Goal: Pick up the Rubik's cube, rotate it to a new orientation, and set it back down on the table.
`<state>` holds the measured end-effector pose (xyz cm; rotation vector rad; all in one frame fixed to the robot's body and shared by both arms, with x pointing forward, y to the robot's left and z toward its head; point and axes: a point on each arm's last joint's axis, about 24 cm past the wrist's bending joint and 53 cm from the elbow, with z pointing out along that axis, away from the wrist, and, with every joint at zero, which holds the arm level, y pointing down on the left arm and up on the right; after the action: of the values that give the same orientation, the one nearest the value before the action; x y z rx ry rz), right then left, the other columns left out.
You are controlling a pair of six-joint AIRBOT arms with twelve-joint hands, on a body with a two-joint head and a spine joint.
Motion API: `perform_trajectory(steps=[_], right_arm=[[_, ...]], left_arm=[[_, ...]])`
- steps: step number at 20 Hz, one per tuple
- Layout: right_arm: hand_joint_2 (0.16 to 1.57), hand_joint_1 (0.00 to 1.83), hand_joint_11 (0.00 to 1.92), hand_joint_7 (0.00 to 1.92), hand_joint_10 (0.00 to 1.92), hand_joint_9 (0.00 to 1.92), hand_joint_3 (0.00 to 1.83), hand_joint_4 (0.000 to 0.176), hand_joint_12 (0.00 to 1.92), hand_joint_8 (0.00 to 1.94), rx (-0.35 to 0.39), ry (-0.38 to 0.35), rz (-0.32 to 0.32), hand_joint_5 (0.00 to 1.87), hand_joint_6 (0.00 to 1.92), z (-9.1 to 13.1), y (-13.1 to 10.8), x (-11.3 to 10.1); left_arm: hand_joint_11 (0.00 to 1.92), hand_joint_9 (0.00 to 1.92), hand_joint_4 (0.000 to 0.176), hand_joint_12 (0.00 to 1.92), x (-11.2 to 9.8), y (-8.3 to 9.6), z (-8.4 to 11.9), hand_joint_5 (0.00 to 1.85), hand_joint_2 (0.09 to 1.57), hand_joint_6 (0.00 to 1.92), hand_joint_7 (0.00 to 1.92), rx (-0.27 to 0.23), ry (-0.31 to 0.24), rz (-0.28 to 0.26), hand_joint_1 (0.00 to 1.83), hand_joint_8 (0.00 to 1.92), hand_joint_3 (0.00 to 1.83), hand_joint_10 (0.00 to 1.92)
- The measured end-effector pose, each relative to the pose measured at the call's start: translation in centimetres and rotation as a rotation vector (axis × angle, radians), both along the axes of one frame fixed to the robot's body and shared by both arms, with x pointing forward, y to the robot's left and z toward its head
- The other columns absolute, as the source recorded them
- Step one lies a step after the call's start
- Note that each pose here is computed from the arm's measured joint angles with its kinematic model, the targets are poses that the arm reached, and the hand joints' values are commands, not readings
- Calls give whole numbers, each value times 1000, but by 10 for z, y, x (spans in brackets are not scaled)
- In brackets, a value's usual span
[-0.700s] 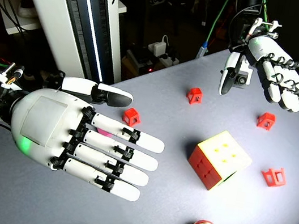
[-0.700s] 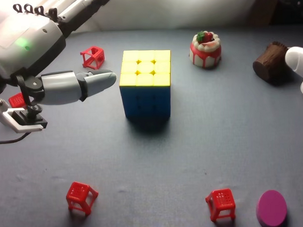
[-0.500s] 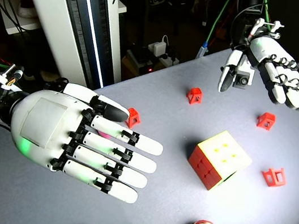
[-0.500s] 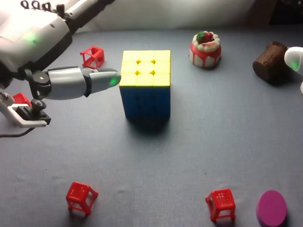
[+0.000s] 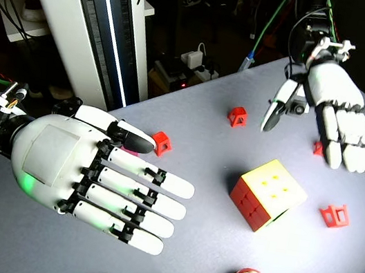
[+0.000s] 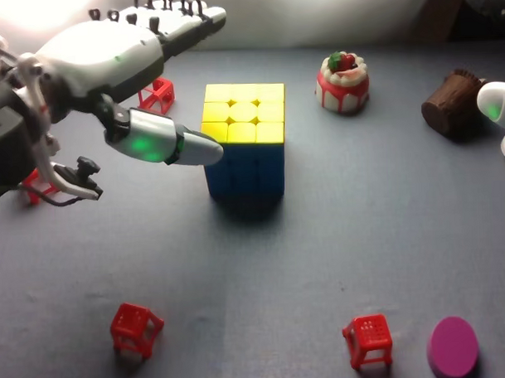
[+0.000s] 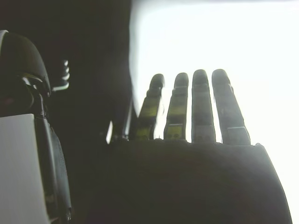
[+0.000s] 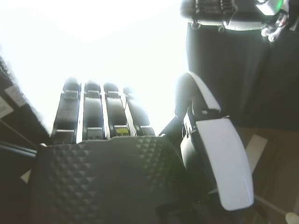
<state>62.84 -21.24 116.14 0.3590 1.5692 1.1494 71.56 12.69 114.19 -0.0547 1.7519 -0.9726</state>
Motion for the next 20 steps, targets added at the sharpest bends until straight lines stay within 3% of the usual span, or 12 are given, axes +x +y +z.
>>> perform_trajectory(steps=[1, 3, 6, 9, 11, 12, 14, 16, 19, 20], right_arm=[[1390, 297, 0, 0, 0, 0, 0, 0, 131, 0, -3, 1, 0, 0, 0, -1, 0, 0], [1394, 250, 0, 0, 0, 0, 0, 0, 17, 0, -2, 1, -7, 0, 0, -1, -2, 2], [1396, 240, 7, 0, 0, 0, 1, 0, 4, 0, -3, 5, -5, 0, 0, -3, -2, 1], [1397, 237, 6, 0, 0, 0, 2, 0, 3, 0, -6, 18, -5, 0, 0, -8, -1, 1], [1397, 242, 0, 0, 0, 0, 1, 0, 0, 0, -7, 18, -2, 0, 0, -8, 0, 1], [1406, 246, 0, 0, 0, 0, 5, 0, 0, 0, -8, 20, -2, 0, 0, -9, 0, 1], [1415, 266, 0, 0, 0, 0, 7, 0, 0, 0, -8, 21, -2, 0, 0, -9, 0, 1], [1419, 297, 3, 0, 0, 0, 6, 0, 3, 0, -9, 22, -2, 0, 0, -9, 0, 1], [1429, 301, 3, 0, 0, 0, 6, 0, 5, 0, -9, 23, -2, 0, 0, -10, 0, 1], [1428, 320, 16, 0, 0, 0, 4, 0, 18, 0, -10, 23, -2, 0, 0, -10, 0, 1]], left_arm=[[0, 0, 0, 175, 5, -4, -4, 0, 871, 0, 0, 17, 17, 2, 647, 0, 0, 0], [0, 0, 0, 406, 14, -10, -8, 0, 877, 0, 0, 40, 35, 3, 635, 0, 0, 0], [0, 0, 17, 81, 22, -15, -19, 0, 830, 0, 0, 75, 69, 11, 714, 0, 0, 0], [0, 0, 42, 570, 28, -15, -33, 0, 789, 0, 0, 100, 107, 25, 755, 0, 0, 0], [0, 0, 53, 720, 31, -14, -39, 0, 790, 0, 0, 115, 127, 33, 743, 0, 0, 0], [0, 0, 79, 840, 32, -14, -42, 0, 785, 0, 0, 120, 133, 35, 739, 0, 0, 0], [0, 11, 58, 944, 33, -16, -49, 0, 793, 0, 0, 132, 151, 36, 786, 0, 1, 3], [0, 2, 37, 922, 32, -21, -54, 0, 792, 0, 0, 139, 165, 31, 794, 0, 0, 2], [0, 0, 0, 603, 34, -25, -59, 0, 789, 0, 0, 143, 173, 30, 774, 0, 0, 0], [0, 0, 0, 449, 34, -25, -60, 0, 786, 0, 0, 145, 178, 32, 754, 0, 0, 0]])
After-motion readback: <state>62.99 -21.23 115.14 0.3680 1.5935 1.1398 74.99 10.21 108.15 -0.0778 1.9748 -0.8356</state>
